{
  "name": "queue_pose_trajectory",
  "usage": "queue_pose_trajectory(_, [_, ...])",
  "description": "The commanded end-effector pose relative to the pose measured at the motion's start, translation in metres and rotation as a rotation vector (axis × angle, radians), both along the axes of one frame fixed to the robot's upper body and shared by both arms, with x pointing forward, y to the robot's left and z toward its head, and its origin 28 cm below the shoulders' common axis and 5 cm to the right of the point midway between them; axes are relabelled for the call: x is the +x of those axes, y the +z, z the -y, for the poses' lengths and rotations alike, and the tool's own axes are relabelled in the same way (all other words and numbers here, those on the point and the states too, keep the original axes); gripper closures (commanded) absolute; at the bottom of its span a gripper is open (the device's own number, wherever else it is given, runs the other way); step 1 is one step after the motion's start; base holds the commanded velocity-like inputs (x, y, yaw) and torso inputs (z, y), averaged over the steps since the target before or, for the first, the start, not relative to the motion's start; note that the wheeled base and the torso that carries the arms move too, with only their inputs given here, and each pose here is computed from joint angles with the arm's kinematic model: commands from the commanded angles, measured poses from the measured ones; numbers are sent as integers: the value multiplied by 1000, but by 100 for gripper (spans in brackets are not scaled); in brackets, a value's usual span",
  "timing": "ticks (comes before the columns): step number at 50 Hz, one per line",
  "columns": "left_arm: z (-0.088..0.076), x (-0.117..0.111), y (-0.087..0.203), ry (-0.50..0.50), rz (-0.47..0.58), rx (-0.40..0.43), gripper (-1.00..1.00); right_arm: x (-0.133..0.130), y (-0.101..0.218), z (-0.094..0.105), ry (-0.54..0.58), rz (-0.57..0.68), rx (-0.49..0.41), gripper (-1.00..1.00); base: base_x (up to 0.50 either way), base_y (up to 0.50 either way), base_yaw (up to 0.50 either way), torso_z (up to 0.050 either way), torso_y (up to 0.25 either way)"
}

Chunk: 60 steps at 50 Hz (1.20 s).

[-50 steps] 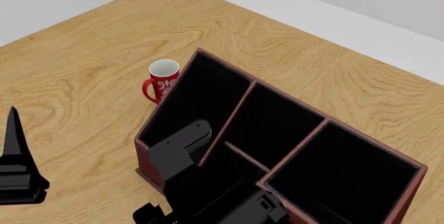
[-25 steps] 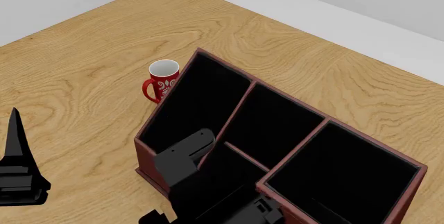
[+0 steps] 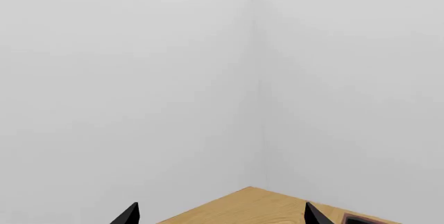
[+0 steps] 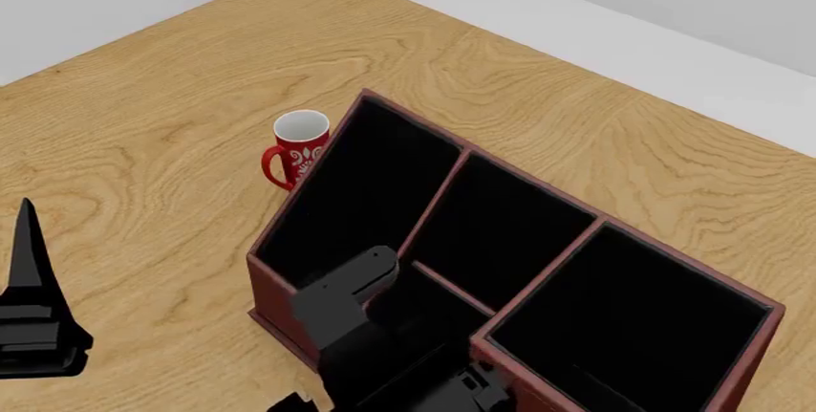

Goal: Pick up the book and place it in the right compartment of the caddy.

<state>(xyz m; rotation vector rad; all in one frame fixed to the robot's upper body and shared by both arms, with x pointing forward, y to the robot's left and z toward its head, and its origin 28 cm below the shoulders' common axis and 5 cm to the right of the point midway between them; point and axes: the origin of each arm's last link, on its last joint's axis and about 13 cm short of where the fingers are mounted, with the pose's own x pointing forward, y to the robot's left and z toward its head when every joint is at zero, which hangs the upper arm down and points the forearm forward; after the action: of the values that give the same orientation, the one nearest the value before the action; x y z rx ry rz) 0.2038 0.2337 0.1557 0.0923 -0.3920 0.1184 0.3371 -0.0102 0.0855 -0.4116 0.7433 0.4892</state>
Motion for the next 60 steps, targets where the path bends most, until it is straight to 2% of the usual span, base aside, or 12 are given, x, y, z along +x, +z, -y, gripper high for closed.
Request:
queue_pose_trajectory(1, [0,0,0,1,-1,0,-100,-1,-8,-1,-32,-17,18,100,0,0,7,0,0])
queue_pose_trajectory(13, [1,0,-1,-2,-2,5,-100,-4,-4,-3,-10,14,15,100,1,4,6,0,0])
queue_pose_trajectory(33, [0,-1,2,1,3,1,-100,-13,19,-12,34,72,15,100,0,0,1,0,0])
queue_pose_trajectory(50, [-1,-2,2,1,7,-6,-100,-35,57,-27,127,150,30,100,0,0,0,0,0])
queue_pose_trajectory(55, [-3,-3,4,3,11,-13,-100,-38,69,-30,150,157,71,100,0,0,0,0,0])
queue_pose_trajectory(60, [-4,-4,5,5,14,-20,-100,-39,83,-29,148,179,62,100,0,0,0,0,0])
